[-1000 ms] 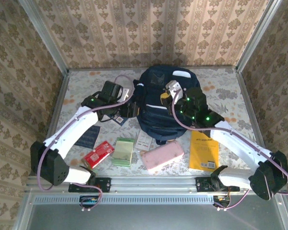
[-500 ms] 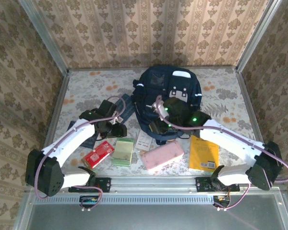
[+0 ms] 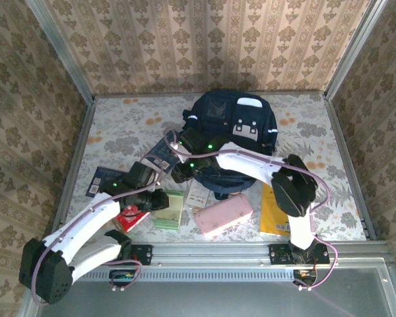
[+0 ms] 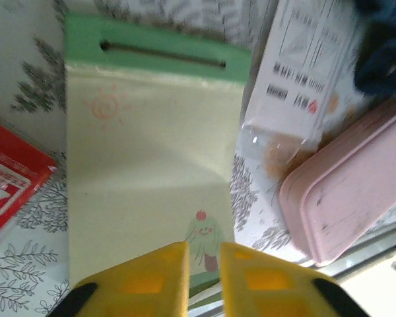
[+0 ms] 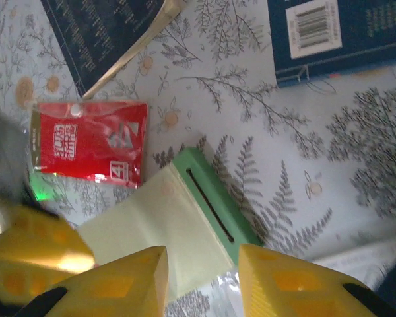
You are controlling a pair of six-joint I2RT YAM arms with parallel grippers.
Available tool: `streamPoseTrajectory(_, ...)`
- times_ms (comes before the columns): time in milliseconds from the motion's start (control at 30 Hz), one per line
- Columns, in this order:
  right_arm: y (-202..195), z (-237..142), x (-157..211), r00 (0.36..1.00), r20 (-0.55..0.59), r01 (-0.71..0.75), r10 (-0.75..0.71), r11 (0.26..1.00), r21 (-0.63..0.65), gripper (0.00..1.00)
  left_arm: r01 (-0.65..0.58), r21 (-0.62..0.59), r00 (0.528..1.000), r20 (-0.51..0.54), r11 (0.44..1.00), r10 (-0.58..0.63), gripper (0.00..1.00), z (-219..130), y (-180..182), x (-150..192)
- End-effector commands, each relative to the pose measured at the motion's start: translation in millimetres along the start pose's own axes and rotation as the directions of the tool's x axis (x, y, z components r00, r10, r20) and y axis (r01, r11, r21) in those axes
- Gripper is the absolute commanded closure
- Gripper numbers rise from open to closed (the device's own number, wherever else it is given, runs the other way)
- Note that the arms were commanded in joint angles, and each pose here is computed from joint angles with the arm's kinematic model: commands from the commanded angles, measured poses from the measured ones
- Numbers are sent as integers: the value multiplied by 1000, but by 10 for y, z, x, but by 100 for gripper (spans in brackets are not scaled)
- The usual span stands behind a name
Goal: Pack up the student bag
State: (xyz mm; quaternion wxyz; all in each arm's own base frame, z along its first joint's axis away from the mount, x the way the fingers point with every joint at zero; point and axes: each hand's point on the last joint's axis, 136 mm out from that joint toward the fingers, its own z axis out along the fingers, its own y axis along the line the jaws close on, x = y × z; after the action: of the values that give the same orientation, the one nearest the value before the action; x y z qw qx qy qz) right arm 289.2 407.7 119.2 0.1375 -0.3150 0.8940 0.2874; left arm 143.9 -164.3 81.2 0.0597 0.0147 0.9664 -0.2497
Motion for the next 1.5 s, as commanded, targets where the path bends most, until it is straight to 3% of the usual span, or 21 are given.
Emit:
streamPoseTrajectory(0,-16,167,33,994,-84,-76,73,997,-27,65,-1,29,999,-40,1000,2,83,76,-61,102)
streamPoseTrajectory(233,-184,370,29,984,-113,-141,138,990,-21,64,23,-6,998,-52,1000,-24,82,177,77,244)
streamPoseTrajectory(533,-345,447,97,981,-153,-115,119,993,32,57,25,-121,992,-119,992,-40,83,374,284,342)
streamPoseTrajectory(1000,-243,713,480,932,-350,-128,94,989,-77,48,-82,-228,983,-181,970,41,100,554,445,552)
streamPoseTrajectory(1133,-228,743,586,920,-384,-113,75,991,-77,48,-123,-248,984,-158,961,86,100,567,480,528)
streamPoseTrajectory(1367,-445,694,522,938,-332,-94,101,995,36,48,-138,-338,989,-93,931,113,100,454,535,367)
streamPoseTrajectory(1467,-483,658,470,946,-303,-102,113,993,52,48,-190,-294,982,-76,937,176,90,356,322,311)
